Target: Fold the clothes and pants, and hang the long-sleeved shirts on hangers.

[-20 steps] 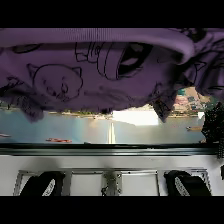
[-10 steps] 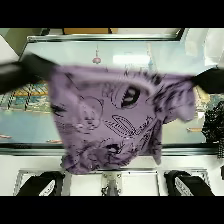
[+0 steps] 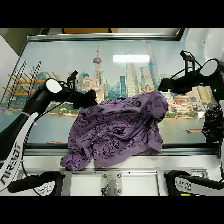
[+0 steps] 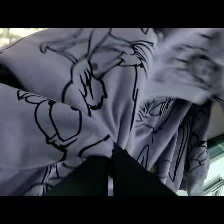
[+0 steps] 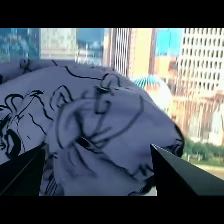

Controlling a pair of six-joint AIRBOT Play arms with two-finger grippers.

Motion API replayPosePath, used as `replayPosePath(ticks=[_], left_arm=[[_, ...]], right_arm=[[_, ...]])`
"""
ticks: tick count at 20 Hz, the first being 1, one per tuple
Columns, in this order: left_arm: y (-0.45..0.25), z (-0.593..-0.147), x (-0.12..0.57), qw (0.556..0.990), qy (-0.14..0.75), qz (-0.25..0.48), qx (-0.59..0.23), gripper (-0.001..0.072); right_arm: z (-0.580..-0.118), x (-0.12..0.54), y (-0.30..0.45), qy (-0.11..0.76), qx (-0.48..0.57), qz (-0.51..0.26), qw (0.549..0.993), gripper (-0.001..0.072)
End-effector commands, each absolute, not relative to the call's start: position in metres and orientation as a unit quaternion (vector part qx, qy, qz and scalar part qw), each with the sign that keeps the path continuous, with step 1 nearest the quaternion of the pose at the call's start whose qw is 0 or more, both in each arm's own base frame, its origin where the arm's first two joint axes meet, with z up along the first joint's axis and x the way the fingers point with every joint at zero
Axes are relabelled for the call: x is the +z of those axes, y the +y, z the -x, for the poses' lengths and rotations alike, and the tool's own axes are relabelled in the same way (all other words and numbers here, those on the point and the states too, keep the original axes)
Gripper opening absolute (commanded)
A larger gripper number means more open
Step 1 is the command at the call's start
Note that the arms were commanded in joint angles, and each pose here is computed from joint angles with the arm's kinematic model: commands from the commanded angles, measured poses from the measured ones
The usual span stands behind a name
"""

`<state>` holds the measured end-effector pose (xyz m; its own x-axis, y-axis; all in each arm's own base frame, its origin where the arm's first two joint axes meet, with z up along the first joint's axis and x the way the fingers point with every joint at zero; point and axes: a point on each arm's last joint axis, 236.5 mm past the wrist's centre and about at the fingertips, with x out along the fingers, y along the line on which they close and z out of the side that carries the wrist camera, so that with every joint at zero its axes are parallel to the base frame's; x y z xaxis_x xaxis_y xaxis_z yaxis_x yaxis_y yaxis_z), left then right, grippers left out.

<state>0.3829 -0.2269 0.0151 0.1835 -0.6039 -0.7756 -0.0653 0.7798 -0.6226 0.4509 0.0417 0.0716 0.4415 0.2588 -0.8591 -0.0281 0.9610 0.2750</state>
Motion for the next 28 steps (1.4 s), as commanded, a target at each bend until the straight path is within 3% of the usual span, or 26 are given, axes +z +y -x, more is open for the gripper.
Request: replayPosePath(ticks=[1, 5, 10, 15, 16, 18, 23, 28], left_arm=[[-0.239, -0.411, 0.002, 0.712, 0.614, 0.279, -0.197, 0.0019], [-0.240, -0.427, 0.010, 0.715, 0.609, 0.277, -0.204, 0.0018], [-0.235, -0.427, 0.005, 0.719, 0.612, 0.264, -0.198, 0.0018], [-0.231, -0.421, 0.001, 0.715, 0.623, 0.251, -0.196, 0.0019], [-0.231, -0.421, 0.001, 0.715, 0.622, 0.251, -0.196, 0.0018], [-0.231, -0.422, 0.002, 0.716, 0.621, 0.251, -0.196, 0.0019], [-0.231, -0.423, 0.002, 0.719, 0.618, 0.249, -0.199, 0.0019], [-0.231, -0.423, 0.002, 0.719, 0.618, 0.247, -0.200, 0.0018]], right_arm=[[-0.489, 0.082, 0.032, 0.450, 0.077, -0.091, 0.885, 0.0720], [-0.455, 0.079, 0.071, 0.490, 0.159, -0.011, 0.857, 0.0720], [-0.408, 0.052, 0.177, 0.514, 0.269, 0.101, 0.808, 0.0718], [-0.403, -0.008, 0.210, 0.525, 0.225, 0.242, 0.784, 0.0709], [-0.403, -0.024, 0.209, 0.537, 0.210, 0.254, 0.777, 0.0704], [-0.402, -0.050, 0.208, 0.559, 0.199, 0.261, 0.762, 0.0580], [-0.399, -0.084, 0.200, 0.589, 0.175, 0.271, 0.741, 0.0580], [-0.415, -0.087, 0.183, 0.581, 0.113, 0.268, 0.760, 0.0580]])
